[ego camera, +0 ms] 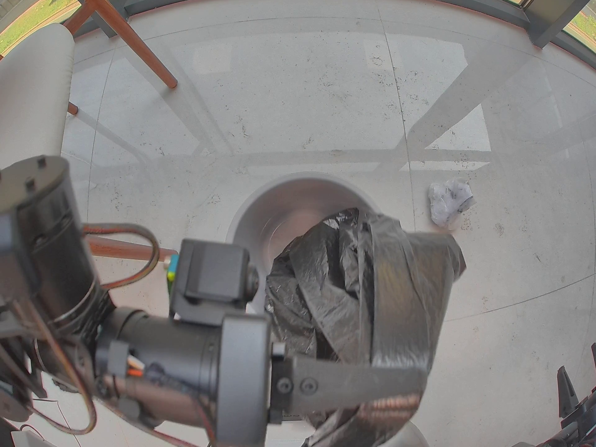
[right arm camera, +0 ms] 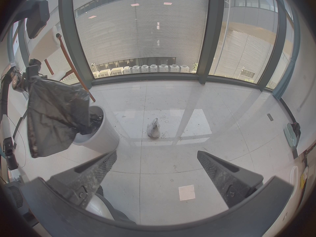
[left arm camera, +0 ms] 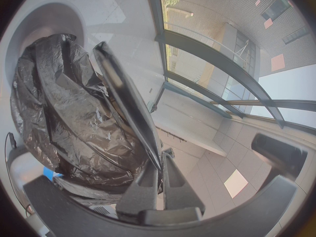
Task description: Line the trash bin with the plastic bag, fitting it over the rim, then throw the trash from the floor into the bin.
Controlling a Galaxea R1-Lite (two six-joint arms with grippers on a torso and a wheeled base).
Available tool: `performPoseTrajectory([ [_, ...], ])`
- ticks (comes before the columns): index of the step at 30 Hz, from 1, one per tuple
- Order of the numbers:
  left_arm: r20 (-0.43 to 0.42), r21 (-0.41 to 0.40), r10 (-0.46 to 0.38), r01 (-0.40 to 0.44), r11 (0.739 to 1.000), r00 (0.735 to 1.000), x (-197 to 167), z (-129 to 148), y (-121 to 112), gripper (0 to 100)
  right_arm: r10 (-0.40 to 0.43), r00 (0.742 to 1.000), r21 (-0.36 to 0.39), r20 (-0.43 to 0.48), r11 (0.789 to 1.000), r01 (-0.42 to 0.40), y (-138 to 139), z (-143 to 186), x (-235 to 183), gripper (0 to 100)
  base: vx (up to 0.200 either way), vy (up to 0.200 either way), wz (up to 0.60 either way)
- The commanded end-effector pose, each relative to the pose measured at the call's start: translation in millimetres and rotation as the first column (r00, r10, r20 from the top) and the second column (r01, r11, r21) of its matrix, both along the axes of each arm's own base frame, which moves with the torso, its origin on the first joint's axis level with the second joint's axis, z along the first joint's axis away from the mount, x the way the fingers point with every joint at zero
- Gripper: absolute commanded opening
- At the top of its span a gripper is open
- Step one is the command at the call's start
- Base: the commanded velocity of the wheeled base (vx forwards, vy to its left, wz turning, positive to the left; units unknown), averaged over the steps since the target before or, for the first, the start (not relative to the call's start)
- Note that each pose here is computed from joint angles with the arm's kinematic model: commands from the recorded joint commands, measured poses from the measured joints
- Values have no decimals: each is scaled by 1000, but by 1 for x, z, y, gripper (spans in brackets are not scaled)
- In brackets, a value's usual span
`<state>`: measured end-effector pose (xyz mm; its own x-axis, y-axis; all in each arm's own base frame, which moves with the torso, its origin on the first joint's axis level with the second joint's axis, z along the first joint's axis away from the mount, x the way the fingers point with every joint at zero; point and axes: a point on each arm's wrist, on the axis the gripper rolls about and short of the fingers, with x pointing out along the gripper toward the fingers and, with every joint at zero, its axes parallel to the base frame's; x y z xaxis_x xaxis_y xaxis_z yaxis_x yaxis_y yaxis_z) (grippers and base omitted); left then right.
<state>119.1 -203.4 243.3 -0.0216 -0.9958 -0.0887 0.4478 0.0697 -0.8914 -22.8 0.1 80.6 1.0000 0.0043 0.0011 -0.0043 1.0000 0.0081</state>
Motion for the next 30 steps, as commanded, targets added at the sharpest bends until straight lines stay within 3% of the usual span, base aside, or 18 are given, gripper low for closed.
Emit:
performPoseTrajectory([
  [1, -19, 23, 99, -98, 995, 995, 55, -14, -12, 0, 0, 1000, 0, -1, 1000, 0, 0, -5, 0, 100, 0, 0, 0],
  [7, 131, 55, 183, -191, 980, 974, 81, -22, -4, 0, 0, 1000, -3, -1, 1000, 0, 0, -5, 0, 100, 0, 0, 0],
  [8, 202, 88, 206, -227, 970, 957, 84, -28, -5, 0, 0, 1000, -3, -3, 1000, 0, 0, -5, 0, 100, 0, 0, 0],
  [10, 348, 138, 266, -329, 934, 899, 88, -30, -4, 0, -3, 1000, -3, -1, 1000, 3, 0, -5, 0, 100, 0, 0, 0],
  [11, 425, 155, 296, -391, 907, 856, 92, -28, -2, 0, -3, 1000, -2, -1, 1000, 3, 0, -5, 0, 100, 0, 0, 0],
  [12, 464, 164, 307, -422, 892, 831, 94, -27, -2, 0, -4, 1000, -2, -1, 1000, 4, 0, -5, 0, 100, 0, 0, 0],
  [13, 553, 182, 304, -469, 864, 776, 95, -23, -1, 0, -4, 1000, -5, -3, 1000, 4, 0, -5, 0, 100, 0, 0, 0],
  [14, 553, 182, 304, -469, 864, 776, 95, -23, -1, 0, -4, 1000, -5, -3, 1000, 4, 0, -5, 0, 100, 0, 0, 0],
  [16, 705, 263, 203, -516, 815, 680, 91, -12, 6, 0, -4, 1000, -8, -3, 1000, 4, 0, -5, 0, 100, 0, 0, 0],
  [18, 758, 344, 93, -518, 783, 645, 80, -5, 16, 0, -4, 1000, -13, -1, 1000, 4, 0, -5, 0, 100, 0, 0, 0],
  [21, 808, 459, -84, -534, 710, 583, 66, 8, 30, 0, -7, 1000, -23, -1, 1000, 7, 0, -5, 0, 100, 0, 0, 0],
  [23, 833, 501, -198, -551, 668, 517, 62, 17, 32, 0, -9, 1000, -20, 10, 1000, 9, 0, -3, 0, 100, 0, 0, 0],
  [25, 848, 524, -316, -585, 619, 426, 62, 27, 34, 0, 0, 986, -14, 164, 1000, 2, 0, 36, -8, 100, 0, 0, 0],
  [26, 843, 538, -367, -603, 588, 394, 61, 28, 36, 0, 12, 982, -7, 187, 1000, -11, -1, 60, -3, 100, 0, 0, 0],
  [27, 841, 540, -385, -613, 577, 379, 60, 29, 37, 0, 21, 986, -4, 165, 1000, -21, -1, 66, 3, 100, 0, 0, 0],
  [28, 842, 533, -417, -644, 548, 342, 58, 32, 41, 0, 84, 993, 3, 83, 996, -85, 0, 77, 24, 100, 0, 0, 0],
  [29, 842, 533, -417, -644, 548, 342, 58, 32, 41, 0, 84, 993, 3, 83, 996, -85, 0, 77, 24, 100, 0, 0, 0],
  [30, 846, 520, -426, -674, 524, 321, 57, 35, 43, 0, 230, 972, 43, 48, 972, -232, 4, 95, 40, 100, 0, 0, 0],
])
